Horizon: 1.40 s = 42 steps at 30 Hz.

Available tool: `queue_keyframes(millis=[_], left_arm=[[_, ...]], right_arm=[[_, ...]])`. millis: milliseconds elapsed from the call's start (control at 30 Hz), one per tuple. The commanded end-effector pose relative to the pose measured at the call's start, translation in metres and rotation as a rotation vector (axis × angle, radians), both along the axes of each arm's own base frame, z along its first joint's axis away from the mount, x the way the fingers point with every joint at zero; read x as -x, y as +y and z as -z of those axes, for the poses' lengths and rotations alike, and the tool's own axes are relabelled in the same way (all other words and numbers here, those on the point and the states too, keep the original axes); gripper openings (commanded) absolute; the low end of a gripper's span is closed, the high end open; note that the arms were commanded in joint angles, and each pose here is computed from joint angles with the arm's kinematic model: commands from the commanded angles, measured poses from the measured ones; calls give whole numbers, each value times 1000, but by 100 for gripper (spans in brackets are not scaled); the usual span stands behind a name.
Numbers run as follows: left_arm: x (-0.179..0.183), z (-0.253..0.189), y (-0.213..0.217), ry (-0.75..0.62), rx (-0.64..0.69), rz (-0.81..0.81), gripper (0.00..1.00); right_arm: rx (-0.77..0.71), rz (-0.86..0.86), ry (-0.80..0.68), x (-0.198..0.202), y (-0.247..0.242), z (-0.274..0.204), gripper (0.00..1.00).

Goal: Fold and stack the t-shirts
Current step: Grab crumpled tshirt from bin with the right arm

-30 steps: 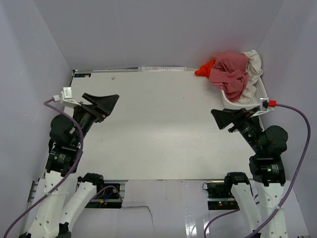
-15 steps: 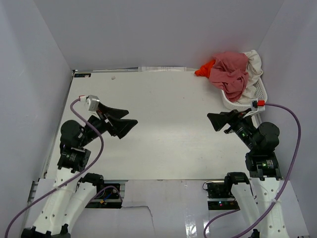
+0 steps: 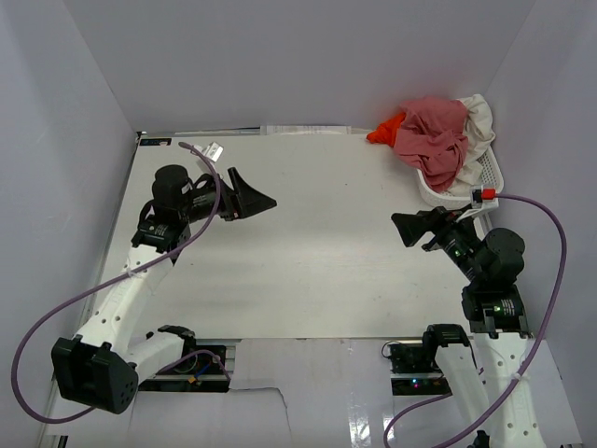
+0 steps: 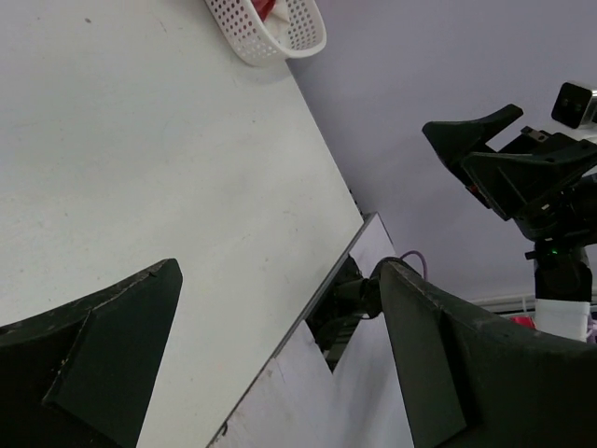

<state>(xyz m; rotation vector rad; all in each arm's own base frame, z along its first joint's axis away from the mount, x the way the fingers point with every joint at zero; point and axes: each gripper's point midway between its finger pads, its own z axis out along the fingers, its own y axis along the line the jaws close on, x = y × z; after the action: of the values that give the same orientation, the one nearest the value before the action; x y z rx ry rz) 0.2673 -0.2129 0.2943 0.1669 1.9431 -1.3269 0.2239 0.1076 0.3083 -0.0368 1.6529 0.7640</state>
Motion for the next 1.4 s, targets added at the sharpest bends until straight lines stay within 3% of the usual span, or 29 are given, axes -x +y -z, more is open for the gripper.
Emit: queue_keyframes(millis=[0,267,333,433,533,600,733,833,900,1033,1133,1367], left_arm=[[5,-29,-1,29,-1,23,98],[0,-42,12,134,49,-127,98],[1,-53,15,79,71,-152,94],[-2,-63,24,41,66,-223,98],[-11,-59,30,46,27,-270,98],[-15,-55,34,27,3,-296,98],[-18,-57,48,-117,-36,-363,98],[-6,-68,54,-291,-86,-343,98],[-1,-64,57,-336,-114,-340,98],[-9,-42,61,-309,-159,-364,98],[-13,-33,62,-292,-178,-364,98],[-12,-26,64,-291,-209,-367,98]], right_arm=[[53,47,-12,-7,-9,-5,90],[152,193,16,-36,-36,2,90],[211,274,40,-53,-51,7,90],[285,324,102,-72,-64,3,90],[374,370,260,-118,-76,26,90],[389,418,272,-140,-84,18,92],[473,535,400,-197,-107,46,96],[518,609,481,-225,-120,66,98],[530,640,502,-237,-125,76,99],[564,687,579,-267,-134,113,100],[554,751,567,-285,-144,118,95],[548,884,561,-319,-169,140,95]])
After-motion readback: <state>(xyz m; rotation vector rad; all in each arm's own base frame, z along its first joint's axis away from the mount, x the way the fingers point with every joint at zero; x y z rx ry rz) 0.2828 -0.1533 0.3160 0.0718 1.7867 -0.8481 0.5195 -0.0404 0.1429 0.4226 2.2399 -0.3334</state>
